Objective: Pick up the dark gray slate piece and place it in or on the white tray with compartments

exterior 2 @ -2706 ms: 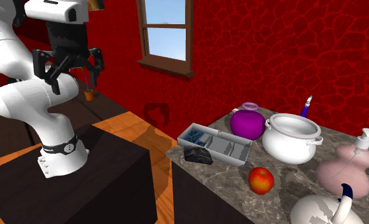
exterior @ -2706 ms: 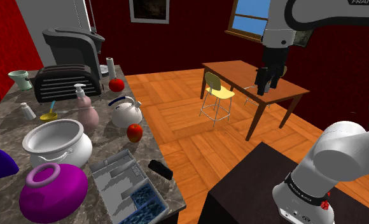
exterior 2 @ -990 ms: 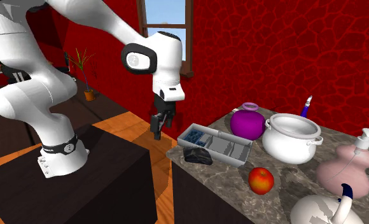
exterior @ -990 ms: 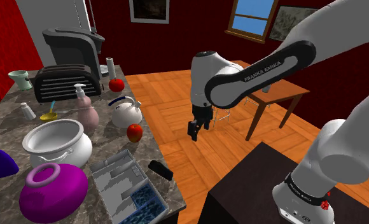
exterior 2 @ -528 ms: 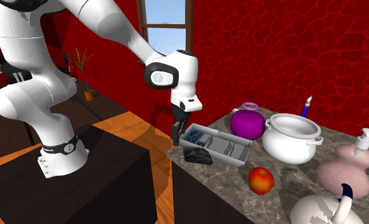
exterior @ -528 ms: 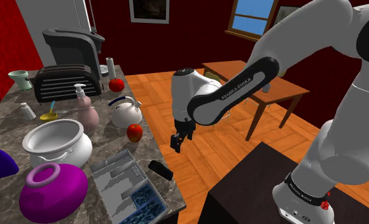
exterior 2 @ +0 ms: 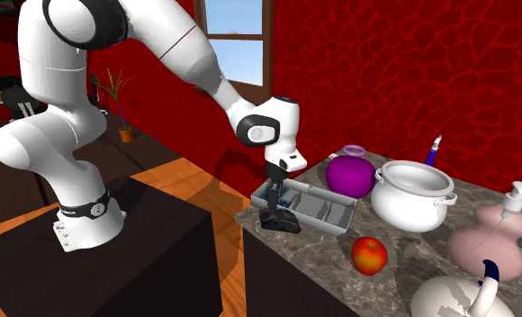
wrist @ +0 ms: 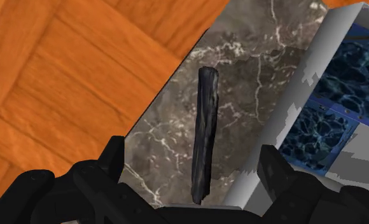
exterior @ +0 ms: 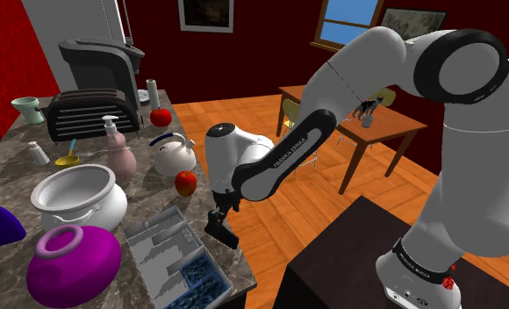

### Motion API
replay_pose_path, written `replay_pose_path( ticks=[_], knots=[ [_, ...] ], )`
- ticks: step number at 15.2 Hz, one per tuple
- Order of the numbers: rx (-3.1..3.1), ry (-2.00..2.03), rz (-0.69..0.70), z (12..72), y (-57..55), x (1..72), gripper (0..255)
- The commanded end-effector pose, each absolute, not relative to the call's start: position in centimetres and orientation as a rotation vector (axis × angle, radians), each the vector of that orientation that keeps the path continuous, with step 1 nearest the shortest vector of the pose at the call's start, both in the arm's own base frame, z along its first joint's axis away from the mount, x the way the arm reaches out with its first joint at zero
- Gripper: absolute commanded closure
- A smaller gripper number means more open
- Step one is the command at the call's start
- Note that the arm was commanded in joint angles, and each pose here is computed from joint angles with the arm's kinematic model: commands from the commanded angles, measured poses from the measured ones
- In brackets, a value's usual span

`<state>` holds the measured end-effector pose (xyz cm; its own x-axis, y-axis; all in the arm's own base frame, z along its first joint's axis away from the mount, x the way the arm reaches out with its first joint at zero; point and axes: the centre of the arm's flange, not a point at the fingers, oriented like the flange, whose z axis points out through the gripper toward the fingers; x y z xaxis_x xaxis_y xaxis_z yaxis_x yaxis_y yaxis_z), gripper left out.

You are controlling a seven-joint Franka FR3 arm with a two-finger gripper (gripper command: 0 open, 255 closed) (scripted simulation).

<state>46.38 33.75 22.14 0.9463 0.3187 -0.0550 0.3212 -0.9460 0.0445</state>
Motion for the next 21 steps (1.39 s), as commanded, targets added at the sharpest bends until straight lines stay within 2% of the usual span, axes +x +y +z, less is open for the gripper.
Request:
replay_pose_path(
  ticks=[1, 9, 17, 18, 21],
  knots=[
    [3.043, 0.532, -0.063, 20.3, 35.5, 47.0, 0],
    [3.043, 0.532, -0.063, 16.3, 35.3, 46.8, 0],
    [3.043, 0.532, -0.063, 16.4, 35.3, 46.8, 0],
    [3.043, 0.532, -0.063, 16.4, 35.3, 46.8, 255],
    [3.043, 0.532, -0.063, 16.4, 35.3, 46.8, 255]
  ],
)
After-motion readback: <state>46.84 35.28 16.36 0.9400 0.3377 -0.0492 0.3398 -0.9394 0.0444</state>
